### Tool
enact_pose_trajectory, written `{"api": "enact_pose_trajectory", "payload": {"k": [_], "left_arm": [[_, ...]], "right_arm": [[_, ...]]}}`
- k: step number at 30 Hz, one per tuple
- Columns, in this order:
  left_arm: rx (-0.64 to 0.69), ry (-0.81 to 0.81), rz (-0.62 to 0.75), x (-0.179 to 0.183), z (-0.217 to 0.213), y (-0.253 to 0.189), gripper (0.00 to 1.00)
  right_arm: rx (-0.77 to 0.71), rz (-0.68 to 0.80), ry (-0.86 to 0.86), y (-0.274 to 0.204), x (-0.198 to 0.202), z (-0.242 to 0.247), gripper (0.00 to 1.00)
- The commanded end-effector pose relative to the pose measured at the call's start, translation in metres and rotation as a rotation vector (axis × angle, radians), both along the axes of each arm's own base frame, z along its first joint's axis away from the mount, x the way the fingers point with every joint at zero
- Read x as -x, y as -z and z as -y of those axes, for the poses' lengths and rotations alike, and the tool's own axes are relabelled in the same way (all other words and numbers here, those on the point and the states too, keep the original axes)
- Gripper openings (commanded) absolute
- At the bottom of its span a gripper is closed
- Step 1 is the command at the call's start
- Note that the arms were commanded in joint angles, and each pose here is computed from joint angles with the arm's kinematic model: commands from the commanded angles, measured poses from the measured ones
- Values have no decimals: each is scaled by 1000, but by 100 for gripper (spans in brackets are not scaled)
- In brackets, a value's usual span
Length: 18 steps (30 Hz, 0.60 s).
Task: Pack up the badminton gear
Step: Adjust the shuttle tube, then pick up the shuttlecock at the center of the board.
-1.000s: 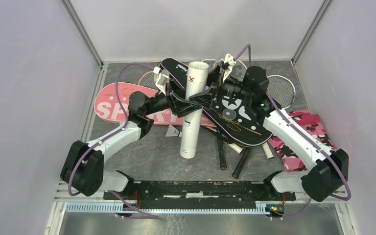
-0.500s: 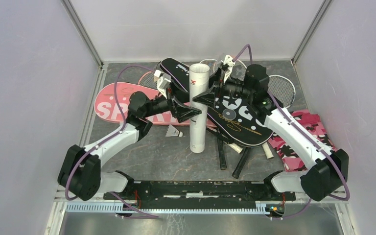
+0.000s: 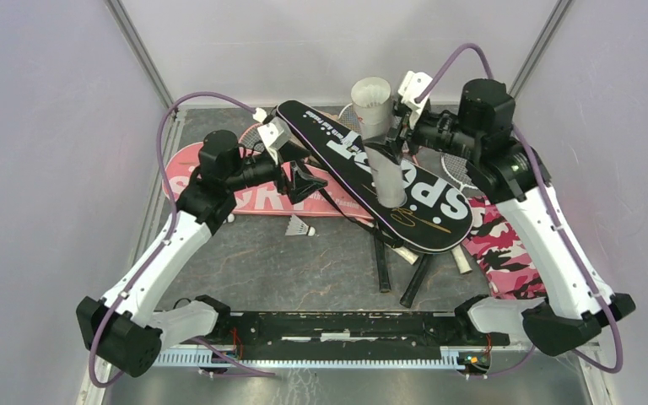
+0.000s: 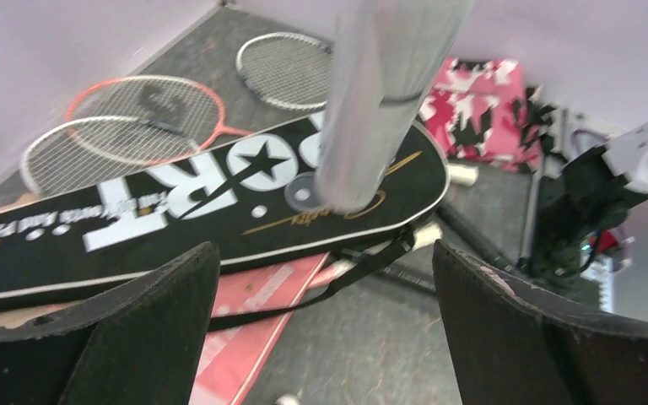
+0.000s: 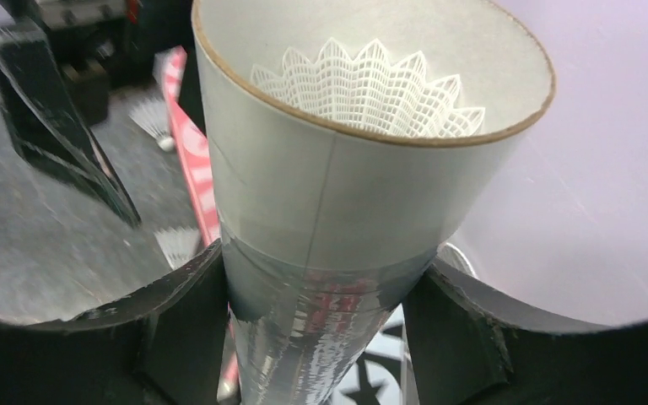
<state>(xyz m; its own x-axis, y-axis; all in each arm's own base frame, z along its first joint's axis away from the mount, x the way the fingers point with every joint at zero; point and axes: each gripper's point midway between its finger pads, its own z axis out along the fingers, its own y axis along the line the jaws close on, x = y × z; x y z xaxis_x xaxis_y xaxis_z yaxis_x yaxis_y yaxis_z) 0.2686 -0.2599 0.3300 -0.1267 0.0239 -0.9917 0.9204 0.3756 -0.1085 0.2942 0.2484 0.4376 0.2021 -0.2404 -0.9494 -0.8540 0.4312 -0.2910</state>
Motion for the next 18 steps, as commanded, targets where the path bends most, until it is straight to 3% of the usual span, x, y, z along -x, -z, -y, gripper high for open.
{"api": "enact_pose_trajectory", "payload": {"k": [1,9,14,18], "left_arm": [[-244,-123,100,-9,-35,22,100],[-330,43,151,-6,-17,50,97],[-418,110,127,-23,-6,77,91],[-533,58,57,-34,-19,104,89]], "right_arm": [[221,82,162,11,3,49,31],[429,108,413,23,13,118,28],[498,73,438,49,22,133,27],[569,18,406,78,27,136,27]]}}
